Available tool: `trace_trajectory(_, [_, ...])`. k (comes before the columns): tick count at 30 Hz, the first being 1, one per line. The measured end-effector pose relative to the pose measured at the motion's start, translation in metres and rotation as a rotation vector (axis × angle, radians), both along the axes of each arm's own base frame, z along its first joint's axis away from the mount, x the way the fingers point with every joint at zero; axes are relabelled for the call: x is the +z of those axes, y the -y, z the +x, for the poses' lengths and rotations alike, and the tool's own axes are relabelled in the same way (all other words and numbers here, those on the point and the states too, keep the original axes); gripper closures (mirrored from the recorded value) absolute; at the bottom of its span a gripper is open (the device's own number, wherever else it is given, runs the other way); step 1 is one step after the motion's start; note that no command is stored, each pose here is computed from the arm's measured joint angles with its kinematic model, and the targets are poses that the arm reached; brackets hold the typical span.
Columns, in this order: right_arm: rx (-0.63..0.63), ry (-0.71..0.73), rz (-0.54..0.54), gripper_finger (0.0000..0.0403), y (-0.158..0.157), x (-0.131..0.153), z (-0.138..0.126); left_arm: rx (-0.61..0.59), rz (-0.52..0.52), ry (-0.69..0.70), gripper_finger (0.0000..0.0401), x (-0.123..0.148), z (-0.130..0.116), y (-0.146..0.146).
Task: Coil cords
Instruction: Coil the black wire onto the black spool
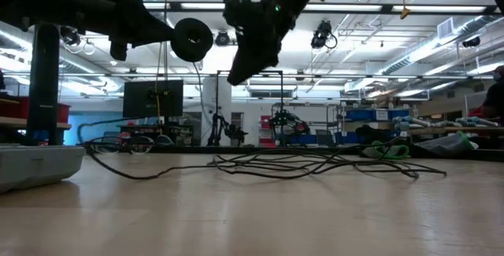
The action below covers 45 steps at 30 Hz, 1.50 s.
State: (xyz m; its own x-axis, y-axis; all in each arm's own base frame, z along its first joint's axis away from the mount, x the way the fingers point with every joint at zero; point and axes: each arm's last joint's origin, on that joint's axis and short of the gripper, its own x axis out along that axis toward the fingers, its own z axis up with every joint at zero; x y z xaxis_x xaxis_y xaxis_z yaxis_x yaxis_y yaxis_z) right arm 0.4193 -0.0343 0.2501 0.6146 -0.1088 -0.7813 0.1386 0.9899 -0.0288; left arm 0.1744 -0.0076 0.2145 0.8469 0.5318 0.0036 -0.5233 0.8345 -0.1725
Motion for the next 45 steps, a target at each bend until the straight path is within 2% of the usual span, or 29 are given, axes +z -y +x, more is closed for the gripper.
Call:
trace_trajectory(4, [-0.008,0.007,-0.018,0.029,-0.006,-0.028,-0.004,-0.012,-0.002,0.002,0.0401,0.0,0.0,0.002])
trace_trajectory(8, [-0.052,0.003,0.022,0.029,-0.008,-0.066,-0.017,-0.028,-0.002,0.006,0.0401,0.001,0.0,0.005])
trace_trajectory(11, [-0.114,0.07,0.063,0.029,-0.005,-0.082,-0.03,-0.038,-0.002,0.007,0.0401,0.001,0.0,0.007])
trace_trajectory(16, [-0.2,0.3,0.097,0.029,-0.002,-0.089,-0.044,-0.057,-0.024,0.065,0.0401,0.005,0.0,0.007])
trace_trajectory(21, [-0.336,0.694,-0.017,0.0293,-0.006,-0.083,-0.059,-0.061,-0.068,0.189,0.0401,0.015,-0.001,0.007])
trace_trajectory(24, [-0.323,0.878,-0.016,0.0301,-0.01,-0.079,-0.069,-0.056,-0.108,0.276,0.0401,0.021,-0.003,0.006])
trace_trajectory(26, [-0.296,0.938,-0.001,0.0309,-0.012,-0.076,-0.072,-0.031,-0.141,0.326,0.0401,0.024,-0.004,0.005])
trace_trajectory(29, [-0.257,0.961,0.023,0.0321,-0.015,-0.071,-0.068,0.018,-0.195,0.402,0.0401,0.028,-0.006,0.004])
trace_trajectory(35, [-0.204,0.996,0.025,0.034,-0.025,-0.046,-0.048,0.046,-0.225,0.509,0.0401,0.037,-0.01,0.002])
trace_trajectory(42, [-0.18,0.77,-0.062,0.036,-0.027,-0.022,-0.019,0.064,-0.23,0.519,0.0401,0.037,-0.011,0.002])
trace_trajectory(45, [-0.201,0.762,-0.063,0.0365,-0.023,-0.013,-0.014,0.064,-0.226,0.515,0.0401,0.037,-0.011,0.002])
